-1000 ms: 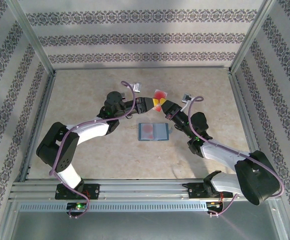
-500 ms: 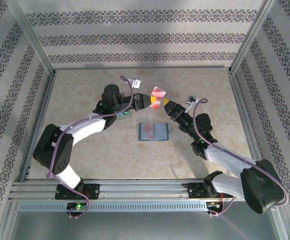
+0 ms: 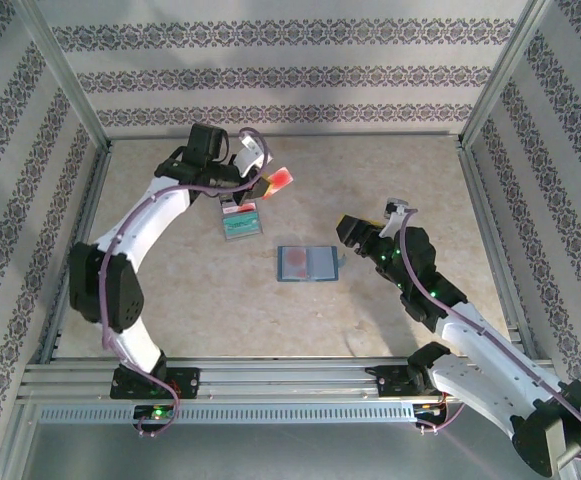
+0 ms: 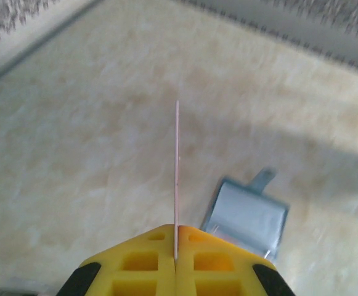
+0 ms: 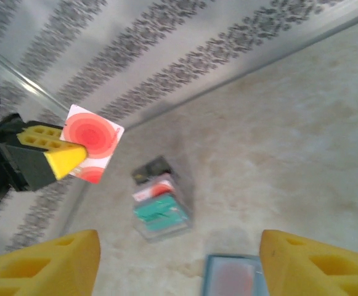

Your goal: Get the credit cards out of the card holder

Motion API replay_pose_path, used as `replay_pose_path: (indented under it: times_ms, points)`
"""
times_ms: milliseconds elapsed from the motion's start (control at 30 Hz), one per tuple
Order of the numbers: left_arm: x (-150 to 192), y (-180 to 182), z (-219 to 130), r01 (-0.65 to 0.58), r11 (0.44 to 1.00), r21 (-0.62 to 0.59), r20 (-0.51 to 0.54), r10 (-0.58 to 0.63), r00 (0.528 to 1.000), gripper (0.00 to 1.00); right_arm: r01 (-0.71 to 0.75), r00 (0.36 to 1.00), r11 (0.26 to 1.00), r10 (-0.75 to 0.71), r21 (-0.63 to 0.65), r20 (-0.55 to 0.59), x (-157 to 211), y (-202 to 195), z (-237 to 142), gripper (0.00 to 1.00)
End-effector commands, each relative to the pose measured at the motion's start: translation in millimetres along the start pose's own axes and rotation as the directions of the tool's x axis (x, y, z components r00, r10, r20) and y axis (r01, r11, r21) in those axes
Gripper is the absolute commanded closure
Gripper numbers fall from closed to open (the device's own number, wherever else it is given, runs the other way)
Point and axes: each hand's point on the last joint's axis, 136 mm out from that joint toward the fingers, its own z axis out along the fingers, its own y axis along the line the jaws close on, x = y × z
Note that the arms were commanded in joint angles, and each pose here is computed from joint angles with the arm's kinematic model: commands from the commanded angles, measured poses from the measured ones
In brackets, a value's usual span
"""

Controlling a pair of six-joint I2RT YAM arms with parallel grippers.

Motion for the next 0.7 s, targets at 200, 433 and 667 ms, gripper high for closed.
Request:
replay_pose_path:
  times_ms: [200, 433, 667]
  points:
    - [73.3, 28.4, -3.0, -0.276, 0.953, 0.124, -0.194, 0.297, 0.935, 1.0, 0.119, 0.986, 0.947, -0.076, 0.298, -0.151, 20.2, -46.6, -6.5, 0.02]
    - [102.6, 62.1, -4.6, -0.313, 0.948, 0.062, -0.193, 0.319, 0.928, 1.0, 0.125, 0.981, 0.937, -0.067, 0.327, -0.183, 25.1, -50.6, 2.3, 0.02]
    - [119.7, 80.2, 1.8, -0.318, 0.947, 0.043, -0.191, 0.32, 0.928, 1.0, 0.113, 0.983, 0.942, -0.06, 0.316, -0.174, 24.4, -47.7, 5.5, 0.02]
